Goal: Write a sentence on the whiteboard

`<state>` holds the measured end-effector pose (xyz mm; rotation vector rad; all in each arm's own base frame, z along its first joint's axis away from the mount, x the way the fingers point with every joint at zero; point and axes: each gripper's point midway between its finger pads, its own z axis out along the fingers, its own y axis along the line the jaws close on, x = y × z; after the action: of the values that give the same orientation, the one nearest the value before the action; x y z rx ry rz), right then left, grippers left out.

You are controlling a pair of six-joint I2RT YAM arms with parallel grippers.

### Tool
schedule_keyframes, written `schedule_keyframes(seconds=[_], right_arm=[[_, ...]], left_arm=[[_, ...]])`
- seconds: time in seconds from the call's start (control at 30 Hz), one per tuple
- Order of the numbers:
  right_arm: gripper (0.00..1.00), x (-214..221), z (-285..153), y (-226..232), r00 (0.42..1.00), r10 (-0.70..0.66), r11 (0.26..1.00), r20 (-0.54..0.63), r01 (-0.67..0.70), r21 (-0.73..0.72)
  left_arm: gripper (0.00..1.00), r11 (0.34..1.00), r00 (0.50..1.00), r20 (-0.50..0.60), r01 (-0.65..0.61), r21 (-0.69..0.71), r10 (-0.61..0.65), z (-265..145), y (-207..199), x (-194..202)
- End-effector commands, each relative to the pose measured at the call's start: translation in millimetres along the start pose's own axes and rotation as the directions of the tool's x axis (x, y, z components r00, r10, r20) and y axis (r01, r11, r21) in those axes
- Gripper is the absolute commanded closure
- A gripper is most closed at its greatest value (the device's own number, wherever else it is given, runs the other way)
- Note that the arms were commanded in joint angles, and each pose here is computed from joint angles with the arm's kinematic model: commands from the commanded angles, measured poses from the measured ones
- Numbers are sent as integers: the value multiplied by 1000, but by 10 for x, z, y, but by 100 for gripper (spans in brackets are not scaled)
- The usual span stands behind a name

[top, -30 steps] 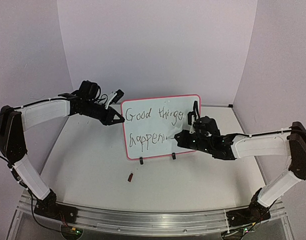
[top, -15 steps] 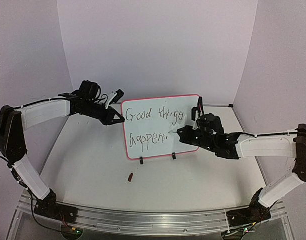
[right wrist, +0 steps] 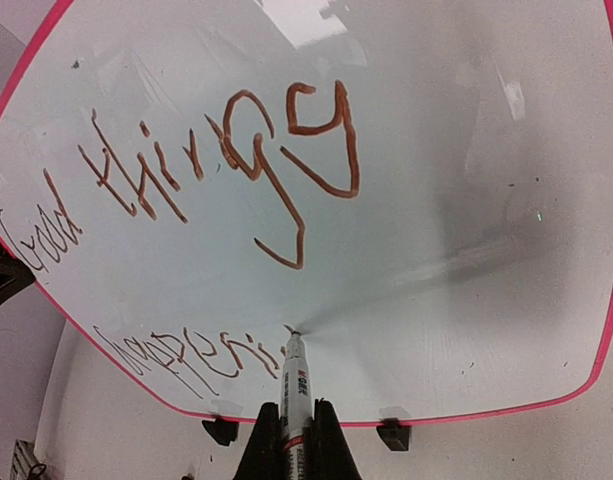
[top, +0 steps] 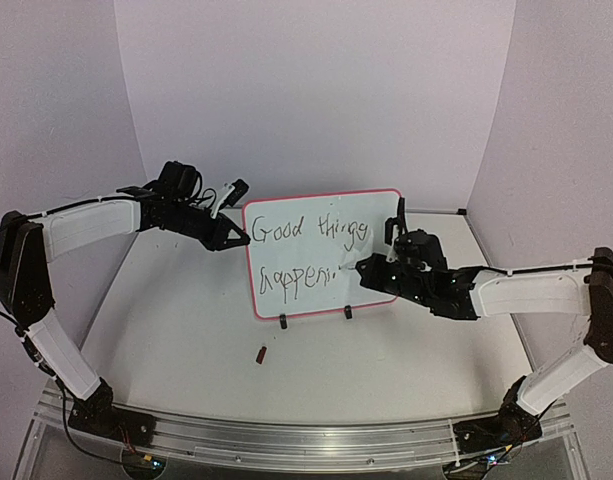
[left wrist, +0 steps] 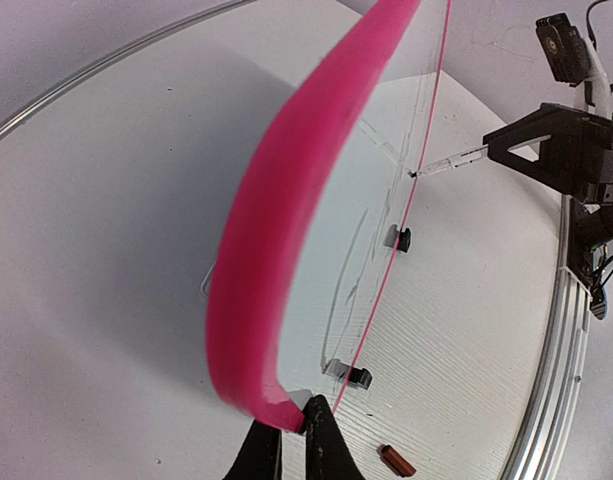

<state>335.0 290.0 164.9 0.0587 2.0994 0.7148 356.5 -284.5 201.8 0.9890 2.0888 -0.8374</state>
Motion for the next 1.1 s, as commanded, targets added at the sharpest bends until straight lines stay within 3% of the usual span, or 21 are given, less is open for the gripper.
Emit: schedule_keyframes(seconds=[0.0,0.3,1.07], right_arm=[[100,119,48,-165,1000,24,998,-18,-23,52],[100,271,76,-276,998,43,996,-55,-38,79],[100,-192,-96,142,999,10,999,41,-8,-50]], left_arm=[[100,1000,995,-104,-9,-28,6,149,21,265],[100,1000,994,-105,-8,-27,5,157,19,269],[100,1000,994,-110,-8,-27,5,164,15,283]])
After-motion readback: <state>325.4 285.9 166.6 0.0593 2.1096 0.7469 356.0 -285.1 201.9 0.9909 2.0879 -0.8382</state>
